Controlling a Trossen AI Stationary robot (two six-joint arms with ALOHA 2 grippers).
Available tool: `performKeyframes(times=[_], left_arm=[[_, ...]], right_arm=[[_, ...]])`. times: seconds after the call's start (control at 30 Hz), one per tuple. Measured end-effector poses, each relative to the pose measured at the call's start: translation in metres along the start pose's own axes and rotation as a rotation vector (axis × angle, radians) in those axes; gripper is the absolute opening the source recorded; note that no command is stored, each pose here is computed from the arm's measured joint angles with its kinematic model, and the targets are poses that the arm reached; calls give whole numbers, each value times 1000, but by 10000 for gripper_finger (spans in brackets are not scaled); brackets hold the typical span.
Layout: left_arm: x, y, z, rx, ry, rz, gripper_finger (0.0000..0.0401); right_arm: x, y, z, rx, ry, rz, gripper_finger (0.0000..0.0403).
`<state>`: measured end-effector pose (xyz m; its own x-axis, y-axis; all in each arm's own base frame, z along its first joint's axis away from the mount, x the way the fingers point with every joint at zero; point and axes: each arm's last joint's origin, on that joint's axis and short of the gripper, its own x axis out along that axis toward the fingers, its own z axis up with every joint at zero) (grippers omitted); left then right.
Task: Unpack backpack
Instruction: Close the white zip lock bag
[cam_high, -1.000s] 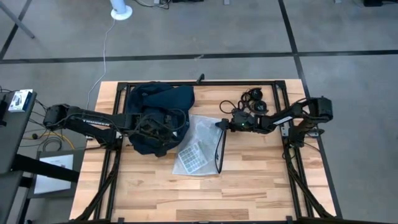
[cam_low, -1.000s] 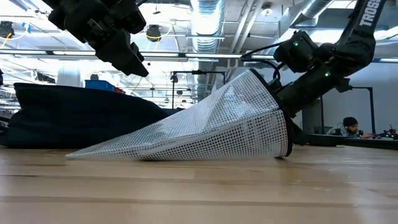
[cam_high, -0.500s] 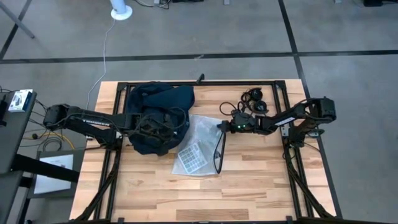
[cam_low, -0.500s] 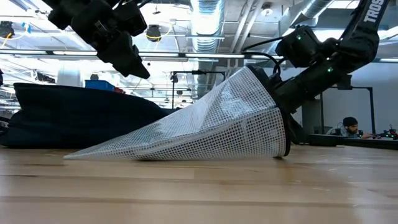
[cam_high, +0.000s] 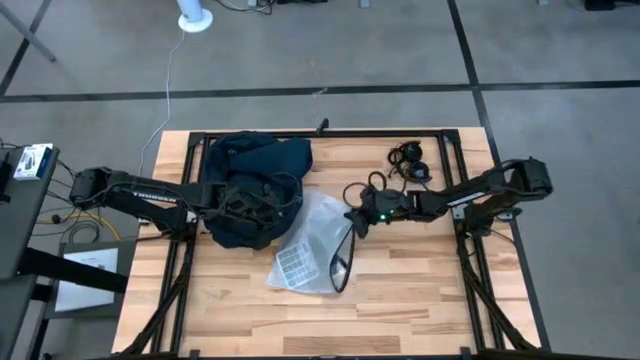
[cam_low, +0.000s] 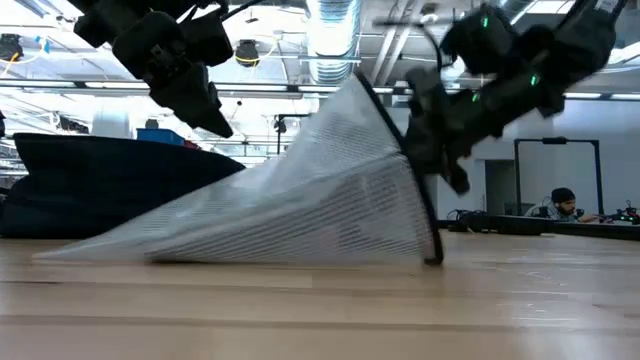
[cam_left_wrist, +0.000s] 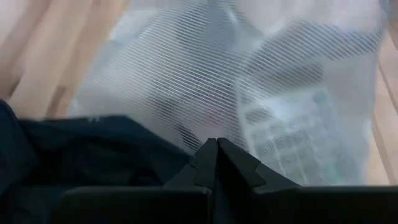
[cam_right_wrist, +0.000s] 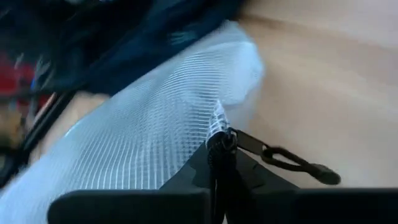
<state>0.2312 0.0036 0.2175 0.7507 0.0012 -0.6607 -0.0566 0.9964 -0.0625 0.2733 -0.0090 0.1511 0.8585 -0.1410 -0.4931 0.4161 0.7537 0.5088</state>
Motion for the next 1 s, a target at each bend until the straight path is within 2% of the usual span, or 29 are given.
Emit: performKeyframes(times=[0.13, 0.27, 0.5, 0.67, 0.9, 1.0], left_arm=[[0, 2, 4, 13, -41, 7, 0], [-1, 7, 7, -1, -71, 22, 0], [-1, 11, 8, -32, -72, 35, 0], [-1, 11, 11, -33, -112, 31, 0], [-5, 10, 29, -69, -294, 13, 0], [-12, 8, 43, -98, -422, -59, 0]], right_arm=[[-14, 25, 16, -140, 144, -66, 0], [-38, 48, 45, -251, 258, -129, 0], [-87, 81, 103, -376, 258, -118, 0], [-112, 96, 135, -382, 251, -90, 0], [-132, 110, 145, -419, 298, -38, 0], [-125, 113, 138, -439, 340, -36, 0]])
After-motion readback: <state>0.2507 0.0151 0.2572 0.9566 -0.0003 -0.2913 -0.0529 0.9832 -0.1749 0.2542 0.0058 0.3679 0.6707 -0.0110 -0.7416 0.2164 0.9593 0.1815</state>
